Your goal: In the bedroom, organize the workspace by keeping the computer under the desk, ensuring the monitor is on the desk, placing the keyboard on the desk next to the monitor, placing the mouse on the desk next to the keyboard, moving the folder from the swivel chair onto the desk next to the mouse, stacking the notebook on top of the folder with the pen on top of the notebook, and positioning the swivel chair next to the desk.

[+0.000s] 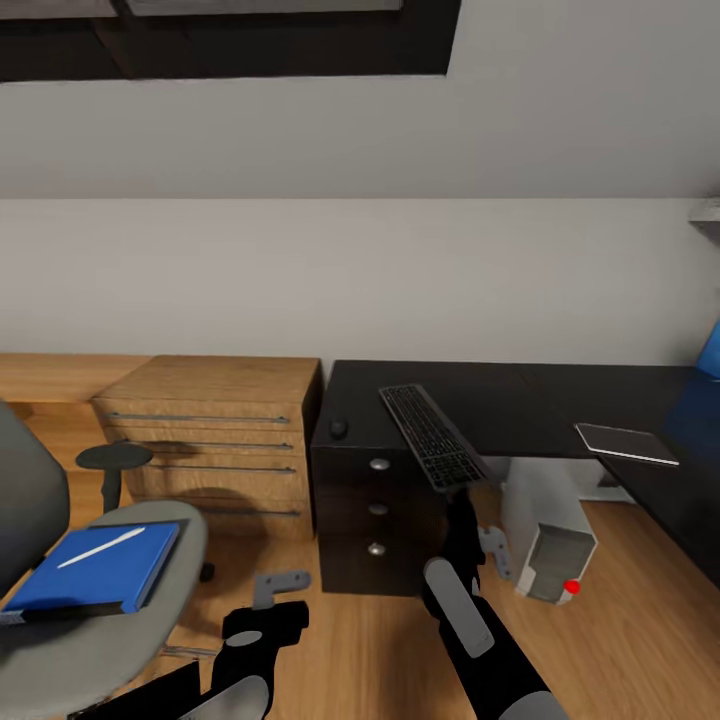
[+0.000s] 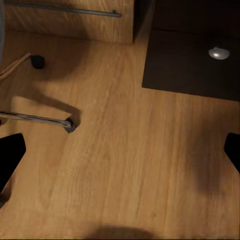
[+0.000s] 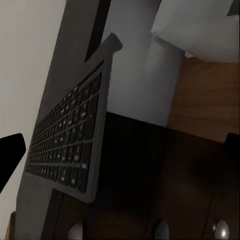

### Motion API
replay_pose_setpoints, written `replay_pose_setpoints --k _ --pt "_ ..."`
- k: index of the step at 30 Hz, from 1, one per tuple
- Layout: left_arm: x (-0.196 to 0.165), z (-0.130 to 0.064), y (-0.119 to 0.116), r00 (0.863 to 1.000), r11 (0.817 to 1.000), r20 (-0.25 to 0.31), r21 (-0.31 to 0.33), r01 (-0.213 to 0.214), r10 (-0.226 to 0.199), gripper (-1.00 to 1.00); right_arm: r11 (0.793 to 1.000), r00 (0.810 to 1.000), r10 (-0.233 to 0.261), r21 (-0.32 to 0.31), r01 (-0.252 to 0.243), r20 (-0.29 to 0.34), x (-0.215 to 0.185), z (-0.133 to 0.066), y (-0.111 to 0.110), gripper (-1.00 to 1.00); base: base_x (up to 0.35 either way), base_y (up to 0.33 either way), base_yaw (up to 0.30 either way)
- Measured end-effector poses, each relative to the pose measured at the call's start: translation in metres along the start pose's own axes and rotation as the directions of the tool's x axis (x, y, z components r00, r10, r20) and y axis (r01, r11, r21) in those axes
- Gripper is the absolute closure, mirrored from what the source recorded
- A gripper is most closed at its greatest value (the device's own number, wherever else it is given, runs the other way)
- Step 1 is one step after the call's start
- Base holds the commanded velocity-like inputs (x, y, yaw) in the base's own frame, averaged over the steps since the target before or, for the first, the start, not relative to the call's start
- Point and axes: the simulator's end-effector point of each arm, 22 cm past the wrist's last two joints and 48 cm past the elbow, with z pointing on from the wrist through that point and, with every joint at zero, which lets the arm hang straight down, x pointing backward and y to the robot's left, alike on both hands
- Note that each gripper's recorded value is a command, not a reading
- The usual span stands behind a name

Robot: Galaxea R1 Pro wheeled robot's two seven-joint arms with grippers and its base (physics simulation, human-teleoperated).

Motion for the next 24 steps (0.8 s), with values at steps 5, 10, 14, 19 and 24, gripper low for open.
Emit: replay_pose_setpoints --k 5,10,14,19,24 --pt "0.004 0.007 0.007 1.000 1.000 -0.008 -0.024 -0.005 0.005 -1.00 1.000 1.000 0.000 0.001 0.000 0.000 0.000 0.000 0.000 -1.00 -0.203 -0.252 0.000" --pt "0.012 0.016 0.009 1.000 0.998 -0.026 -0.056 -0.011 0.010 -1.00 1.000 1.000 0.004 0.003 -0.004 0.003 -0.002 0.000 0.000 -1.00 -0.048 -0.317 0.000" --pt "0.030 0.033 0.008 0.998 0.993 -0.064 -0.114 -0.023 0.016 -1.00 0.999 0.999 0.041 -0.025 -0.040 0.014 -0.011 -0.001 0.018 -1.00 -0.007 -0.150 0.000" --pt "0.038 0.037 0.000 0.997 0.992 -0.081 -0.127 -0.027 0.017 -1.00 0.998 0.999 0.040 -0.039 -0.039 0.013 -0.017 0.002 0.023 -1.00 -0.002 -0.032 0.000" --pt "0.044 0.041 0.000 0.995 0.989 -0.097 -0.146 -0.034 0.020 -1.00 0.999 1.000 0.014 -0.051 -0.015 -0.015 -0.016 0.004 0.027 -1.00 0.000 -0.009 0.000"
